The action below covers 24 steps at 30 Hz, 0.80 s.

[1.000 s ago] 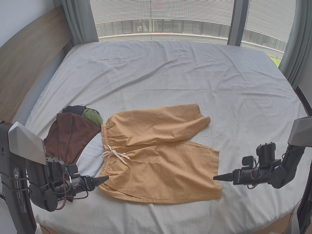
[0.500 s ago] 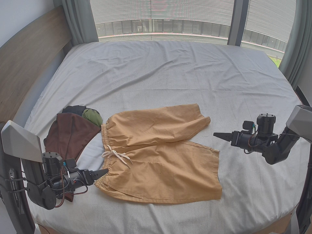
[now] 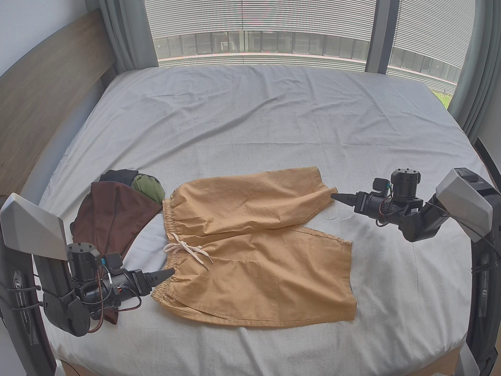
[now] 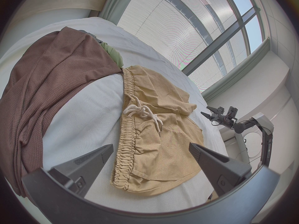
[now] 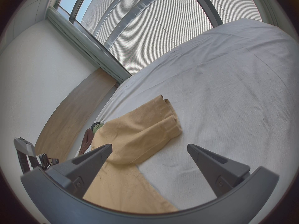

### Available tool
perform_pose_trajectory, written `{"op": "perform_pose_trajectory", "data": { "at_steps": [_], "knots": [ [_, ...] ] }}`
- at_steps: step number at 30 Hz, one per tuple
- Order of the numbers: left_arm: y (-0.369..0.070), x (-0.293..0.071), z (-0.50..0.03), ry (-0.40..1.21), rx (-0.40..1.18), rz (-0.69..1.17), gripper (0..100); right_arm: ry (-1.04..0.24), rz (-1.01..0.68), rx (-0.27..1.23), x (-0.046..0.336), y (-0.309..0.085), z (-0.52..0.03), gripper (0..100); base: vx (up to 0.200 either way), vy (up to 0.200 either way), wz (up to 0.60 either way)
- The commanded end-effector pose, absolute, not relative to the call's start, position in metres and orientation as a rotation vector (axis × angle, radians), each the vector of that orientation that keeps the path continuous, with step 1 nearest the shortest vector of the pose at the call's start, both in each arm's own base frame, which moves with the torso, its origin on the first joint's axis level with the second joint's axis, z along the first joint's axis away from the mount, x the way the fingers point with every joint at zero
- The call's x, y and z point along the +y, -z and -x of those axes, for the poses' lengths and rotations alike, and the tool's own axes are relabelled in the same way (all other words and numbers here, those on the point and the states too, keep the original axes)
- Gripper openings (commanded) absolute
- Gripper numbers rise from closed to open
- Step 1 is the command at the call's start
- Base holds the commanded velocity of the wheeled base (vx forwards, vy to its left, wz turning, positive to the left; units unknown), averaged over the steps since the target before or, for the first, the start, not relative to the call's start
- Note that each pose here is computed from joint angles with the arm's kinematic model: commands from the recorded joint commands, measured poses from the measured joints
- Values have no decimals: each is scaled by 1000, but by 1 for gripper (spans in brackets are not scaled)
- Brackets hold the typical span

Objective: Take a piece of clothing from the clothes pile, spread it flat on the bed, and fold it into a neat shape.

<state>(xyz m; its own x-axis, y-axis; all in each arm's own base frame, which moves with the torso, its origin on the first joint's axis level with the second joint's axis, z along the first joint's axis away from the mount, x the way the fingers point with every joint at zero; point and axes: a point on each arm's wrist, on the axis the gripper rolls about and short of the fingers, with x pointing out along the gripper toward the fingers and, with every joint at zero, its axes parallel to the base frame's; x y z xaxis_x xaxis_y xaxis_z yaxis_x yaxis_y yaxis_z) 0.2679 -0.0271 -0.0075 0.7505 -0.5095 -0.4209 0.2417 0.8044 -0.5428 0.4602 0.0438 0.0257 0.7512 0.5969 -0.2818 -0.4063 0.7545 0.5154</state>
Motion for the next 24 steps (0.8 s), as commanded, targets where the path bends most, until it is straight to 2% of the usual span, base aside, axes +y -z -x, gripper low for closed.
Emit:
{"op": "perform_pose_trajectory", "data": {
  "at_steps": [1, 13, 24],
  "knots": [
    [8, -28, -268, 428, 595, 491, 100, -557, -450, 482, 48, 2, -479, 100, 0, 0, 0],
    [9, -30, -267, 435, 602, 490, 100, -552, -445, 461, 53, 14, -501, 100, 0, 0, 0],
    [9, -31, -266, 433, 611, 514, 100, -555, -432, 420, 58, 8, -509, 100, 0, 0, 0]
  ]
}}
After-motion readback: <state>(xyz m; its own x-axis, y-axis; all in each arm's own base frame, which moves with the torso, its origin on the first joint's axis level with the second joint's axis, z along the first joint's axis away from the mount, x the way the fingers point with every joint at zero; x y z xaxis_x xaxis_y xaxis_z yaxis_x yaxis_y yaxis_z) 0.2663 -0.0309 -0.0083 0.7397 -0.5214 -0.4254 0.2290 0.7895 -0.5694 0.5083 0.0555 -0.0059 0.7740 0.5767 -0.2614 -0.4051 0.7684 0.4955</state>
